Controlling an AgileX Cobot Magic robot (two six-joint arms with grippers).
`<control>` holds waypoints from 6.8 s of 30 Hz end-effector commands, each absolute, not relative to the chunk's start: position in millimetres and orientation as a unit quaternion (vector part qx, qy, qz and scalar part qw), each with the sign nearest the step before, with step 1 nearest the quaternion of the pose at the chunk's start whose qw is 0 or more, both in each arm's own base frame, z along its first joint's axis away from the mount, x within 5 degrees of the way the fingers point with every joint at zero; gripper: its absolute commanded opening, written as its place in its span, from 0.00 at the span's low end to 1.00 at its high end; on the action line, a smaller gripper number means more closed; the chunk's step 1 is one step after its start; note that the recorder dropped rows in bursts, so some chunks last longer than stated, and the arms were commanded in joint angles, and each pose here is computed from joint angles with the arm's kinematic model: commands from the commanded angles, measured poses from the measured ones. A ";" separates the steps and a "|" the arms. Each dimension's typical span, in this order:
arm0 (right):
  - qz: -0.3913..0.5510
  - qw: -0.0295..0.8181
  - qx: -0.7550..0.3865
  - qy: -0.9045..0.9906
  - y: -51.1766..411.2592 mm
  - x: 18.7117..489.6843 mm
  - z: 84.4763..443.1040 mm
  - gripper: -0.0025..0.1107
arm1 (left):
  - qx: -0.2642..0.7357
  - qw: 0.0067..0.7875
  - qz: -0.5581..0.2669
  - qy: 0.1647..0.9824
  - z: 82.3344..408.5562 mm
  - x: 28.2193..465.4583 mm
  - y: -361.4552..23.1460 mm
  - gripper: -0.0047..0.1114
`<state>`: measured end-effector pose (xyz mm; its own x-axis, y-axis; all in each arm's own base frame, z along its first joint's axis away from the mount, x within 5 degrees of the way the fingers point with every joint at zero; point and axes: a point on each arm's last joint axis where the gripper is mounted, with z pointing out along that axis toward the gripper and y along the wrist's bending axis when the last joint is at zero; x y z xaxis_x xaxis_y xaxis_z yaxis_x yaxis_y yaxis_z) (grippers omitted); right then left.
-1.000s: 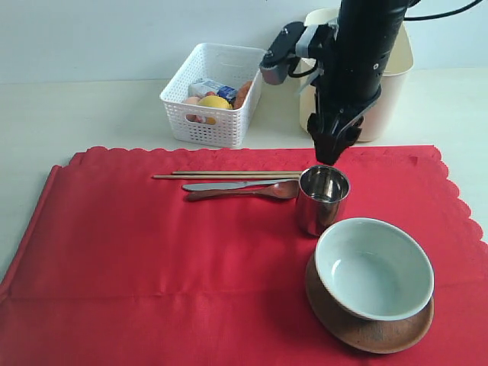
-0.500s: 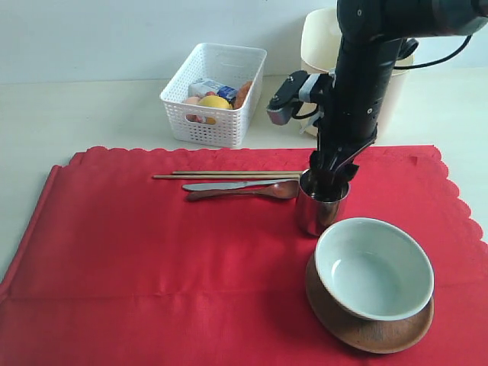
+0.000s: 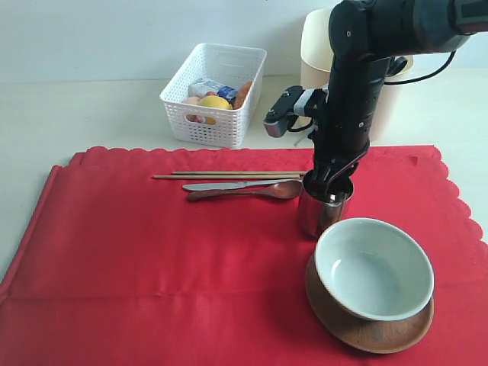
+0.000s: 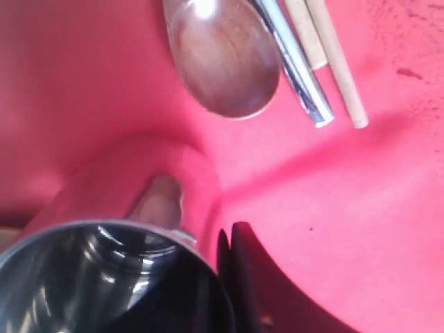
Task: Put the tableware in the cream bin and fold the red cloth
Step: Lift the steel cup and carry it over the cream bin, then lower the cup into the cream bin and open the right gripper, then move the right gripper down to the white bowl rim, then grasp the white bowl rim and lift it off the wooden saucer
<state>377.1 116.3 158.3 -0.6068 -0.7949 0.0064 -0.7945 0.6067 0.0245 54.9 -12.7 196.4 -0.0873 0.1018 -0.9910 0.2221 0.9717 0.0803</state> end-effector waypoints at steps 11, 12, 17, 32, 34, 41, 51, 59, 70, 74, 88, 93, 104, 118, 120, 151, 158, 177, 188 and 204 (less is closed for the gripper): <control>-0.013 -0.001 0.436 -0.900 116.0 379.7 166.8 0.02 | 0.110 0.668 -0.049 0.734 195.9 54.5 -13.0 0.05; -0.012 -0.003 0.436 -0.900 116.1 379.9 169.4 0.02 | 0.110 0.668 -0.049 0.734 195.9 54.5 -13.0 0.05; -0.011 -0.031 0.434 -0.900 117.1 381.5 191.7 0.02 | 0.110 0.668 -0.049 0.734 195.9 54.5 -13.0 0.05; 0.001 -0.239 0.385 -0.891 117.2 386.3 308.4 0.02 | 0.110 0.668 -0.049 0.734 195.9 54.5 -13.0 0.05; 0.008 -0.269 0.364 -0.892 113.1 389.9 317.4 0.02 | 0.110 0.668 -0.049 0.734 195.9 54.5 -13.0 0.05; 0.038 -0.354 0.242 -0.903 79.6 410.2 329.9 0.02 | 0.111 0.668 -0.048 0.734 195.9 54.5 -13.0 0.05; 0.066 -0.399 0.144 -0.903 32.2 429.3 328.6 0.02 | 0.110 0.668 -0.049 0.734 195.9 54.5 -13.0 0.05; 0.062 -0.366 0.081 -0.925 10.3 448.5 289.6 0.02 | 0.111 0.668 -0.048 0.734 195.9 54.5 -13.0 0.05; 0.129 -0.324 0.030 -0.937 -5.9 465.5 242.2 0.03 | 0.110 0.668 -0.049 0.734 195.9 54.5 -13.0 0.05; 0.129 -0.316 0.031 -0.940 -5.8 467.3 234.2 0.14 | 0.110 0.668 -0.049 0.734 195.9 54.5 -13.0 0.05; 0.125 -0.307 0.028 -0.943 -5.3 469.3 225.0 0.46 | 0.110 0.668 -0.049 0.734 195.9 54.5 -13.0 0.05; 0.113 -0.289 0.014 -0.951 -4.3 465.9 223.3 0.46 | 0.110 0.668 -0.049 0.734 195.9 54.5 -13.0 0.05; 0.122 -0.288 0.001 -0.950 -7.0 448.2 260.3 0.46 | 0.111 0.668 -0.048 0.734 195.9 54.5 -13.0 0.05; 0.117 -0.268 0.008 -0.956 -7.6 401.9 325.0 0.46 | 0.111 0.668 -0.048 0.734 195.9 54.5 -13.0 0.05; 0.110 -0.257 0.020 -0.960 -6.0 395.8 329.5 0.46 | 0.111 0.668 -0.048 0.734 195.9 54.5 -13.0 0.05; -0.093 -0.044 0.174 -0.979 29.8 341.2 252.3 0.46 | 0.110 0.668 -0.049 0.734 195.9 54.5 -13.0 0.05; -0.135 -0.003 0.227 -0.964 35.2 320.8 217.2 0.46 | 0.111 0.668 -0.048 0.734 195.9 54.5 -13.0 0.05; -0.158 0.002 0.323 -0.933 37.6 299.0 171.3 0.46 | 0.110 0.668 -0.049 0.734 195.9 54.5 -13.0 0.05; -0.172 0.044 0.329 -0.928 37.7 302.5 142.4 0.35 | 0.110 0.668 -0.049 0.734 195.9 54.5 -13.0 0.05; -0.178 0.055 0.330 -0.926 37.9 300.7 143.4 0.02 | 0.111 0.668 -0.048 0.734 195.9 54.5 -13.0 0.05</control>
